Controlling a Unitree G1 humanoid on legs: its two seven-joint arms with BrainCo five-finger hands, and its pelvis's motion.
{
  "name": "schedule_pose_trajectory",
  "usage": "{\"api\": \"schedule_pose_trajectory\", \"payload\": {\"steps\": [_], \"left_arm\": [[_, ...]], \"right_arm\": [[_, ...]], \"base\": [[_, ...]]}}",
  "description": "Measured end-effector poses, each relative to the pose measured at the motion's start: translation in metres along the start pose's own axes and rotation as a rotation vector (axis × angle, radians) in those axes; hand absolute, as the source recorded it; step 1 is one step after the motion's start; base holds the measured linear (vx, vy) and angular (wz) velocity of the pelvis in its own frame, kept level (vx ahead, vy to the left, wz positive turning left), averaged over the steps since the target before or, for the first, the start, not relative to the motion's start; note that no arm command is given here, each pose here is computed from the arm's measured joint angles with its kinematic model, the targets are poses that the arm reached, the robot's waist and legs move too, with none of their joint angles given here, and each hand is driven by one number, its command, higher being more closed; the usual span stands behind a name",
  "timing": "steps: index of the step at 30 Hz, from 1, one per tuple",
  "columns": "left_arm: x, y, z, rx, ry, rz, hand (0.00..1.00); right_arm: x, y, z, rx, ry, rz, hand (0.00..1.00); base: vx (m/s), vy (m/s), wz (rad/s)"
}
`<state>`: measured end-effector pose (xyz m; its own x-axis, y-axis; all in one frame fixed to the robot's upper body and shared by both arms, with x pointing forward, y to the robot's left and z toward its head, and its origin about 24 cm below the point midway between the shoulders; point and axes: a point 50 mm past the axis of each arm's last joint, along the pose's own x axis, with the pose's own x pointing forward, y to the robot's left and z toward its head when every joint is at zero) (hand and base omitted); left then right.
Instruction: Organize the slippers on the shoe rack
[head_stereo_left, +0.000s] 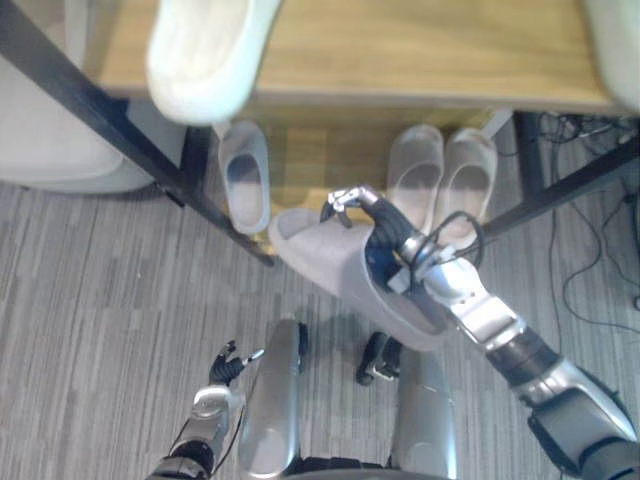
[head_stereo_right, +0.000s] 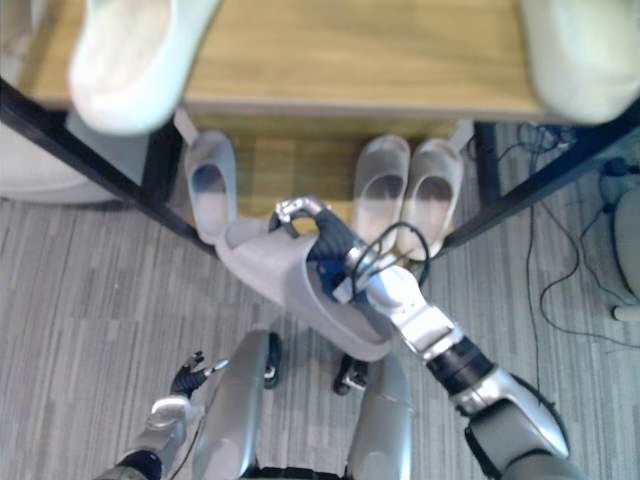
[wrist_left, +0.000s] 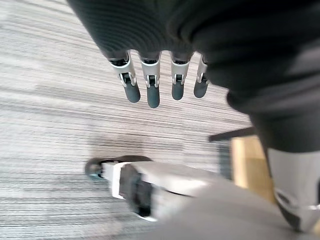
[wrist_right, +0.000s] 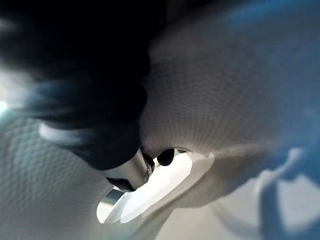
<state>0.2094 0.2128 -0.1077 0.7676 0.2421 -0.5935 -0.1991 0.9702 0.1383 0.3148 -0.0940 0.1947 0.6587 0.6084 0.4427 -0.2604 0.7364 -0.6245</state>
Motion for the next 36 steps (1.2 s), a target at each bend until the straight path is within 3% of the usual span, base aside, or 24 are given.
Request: {"api": "schedule_pose_trajectory", "payload": {"steps": [12, 21, 27, 36], "left_arm": [[0.002, -0.010, 0.029, -0.249, -0.103, 0.076, 0.00], [0.005, -0.015, 0.051, -0.277, -0.168, 0.085, 0.00], [0.005, -0.016, 0.054, -0.284, -0.174, 0.093, 0.00], [0.007, -0.019, 0.062, -0.319, -0.183, 0.108, 0.00]], "right_arm": [[0.043, -0.047, 0.046, -0.189, -0.152, -0.441, 1.00], [0.060, -0.098, 0.055, -0.227, -0.073, -0.786, 1.00], [0.068, -0.112, 0.045, -0.188, 0.037, -0.906, 1.00], [0.087, -0.117, 0.043, -0.166, 0.115, -0.958, 1.00]], "base": [[-0.06, -0.012, 0.02], [-0.01, -0.036, 0.11], [0.00, -0.035, 0.08], [0.02, -0.019, 0.08]]}}
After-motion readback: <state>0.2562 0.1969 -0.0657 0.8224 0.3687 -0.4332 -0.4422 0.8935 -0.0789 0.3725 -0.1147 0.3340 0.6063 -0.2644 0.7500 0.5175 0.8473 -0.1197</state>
